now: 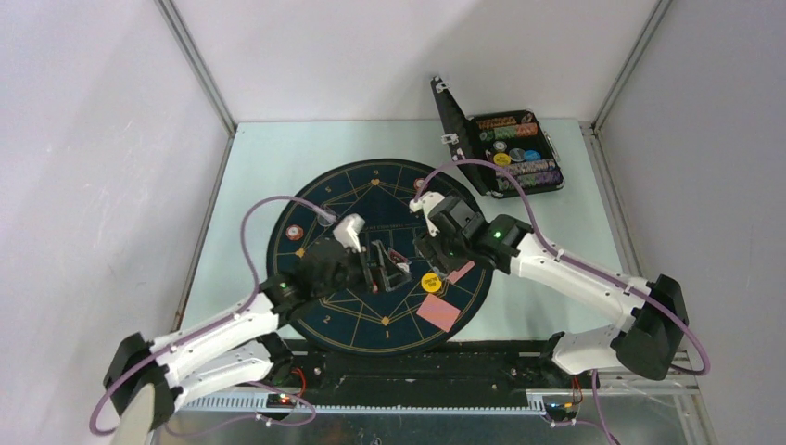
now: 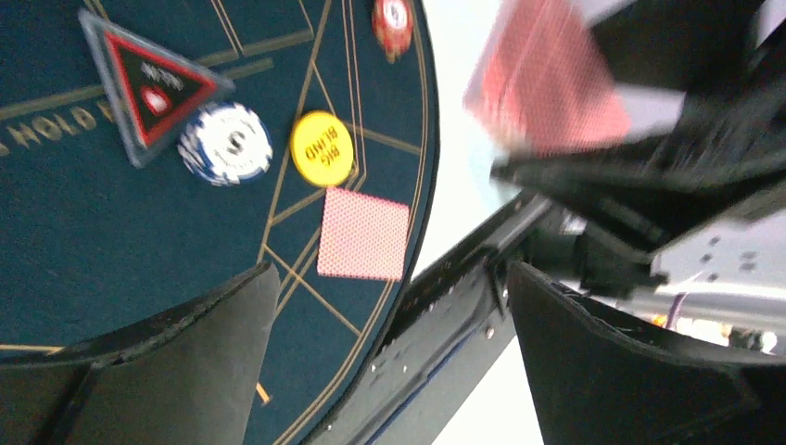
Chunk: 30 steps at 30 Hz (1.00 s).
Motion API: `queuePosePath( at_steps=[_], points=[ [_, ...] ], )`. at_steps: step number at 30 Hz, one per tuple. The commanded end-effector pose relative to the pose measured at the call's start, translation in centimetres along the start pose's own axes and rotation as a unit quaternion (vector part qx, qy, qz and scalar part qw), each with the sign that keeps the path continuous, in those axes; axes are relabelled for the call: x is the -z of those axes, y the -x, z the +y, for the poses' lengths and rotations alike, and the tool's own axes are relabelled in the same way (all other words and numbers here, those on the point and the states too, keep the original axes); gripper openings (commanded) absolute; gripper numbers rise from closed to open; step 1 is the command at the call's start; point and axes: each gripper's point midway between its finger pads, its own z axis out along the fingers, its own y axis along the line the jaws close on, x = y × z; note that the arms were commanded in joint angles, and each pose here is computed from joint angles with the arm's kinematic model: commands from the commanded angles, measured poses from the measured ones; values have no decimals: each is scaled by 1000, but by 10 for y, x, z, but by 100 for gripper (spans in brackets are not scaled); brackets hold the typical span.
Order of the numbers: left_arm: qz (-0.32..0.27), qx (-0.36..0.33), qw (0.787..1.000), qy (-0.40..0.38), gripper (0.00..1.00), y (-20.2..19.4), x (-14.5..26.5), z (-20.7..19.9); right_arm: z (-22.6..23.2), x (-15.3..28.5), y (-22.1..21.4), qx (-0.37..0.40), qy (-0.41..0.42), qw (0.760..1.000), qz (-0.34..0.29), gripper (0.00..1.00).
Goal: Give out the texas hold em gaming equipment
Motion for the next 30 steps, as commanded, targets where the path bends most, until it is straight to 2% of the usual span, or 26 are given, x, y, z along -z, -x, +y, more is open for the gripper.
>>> queuePosePath(
  at_steps=[1, 7, 14, 30],
  points=[
    [-45, 29, 998, -25, 100, 30, 14, 6, 31, 12, 14, 51, 66, 996, -37, 0],
    [-46, 31, 994, -92, 100, 43, 19, -12, 58, 16, 10, 88, 126, 987, -35, 0],
    [-23, 23, 986, -165, 100, 43, 15, -37, 66, 15, 7, 101, 142, 984, -31, 0],
    [37, 2, 979, -200, 100, 22, -6, -43, 71, 15, 6, 107, 152, 982, -30, 0]
  ],
)
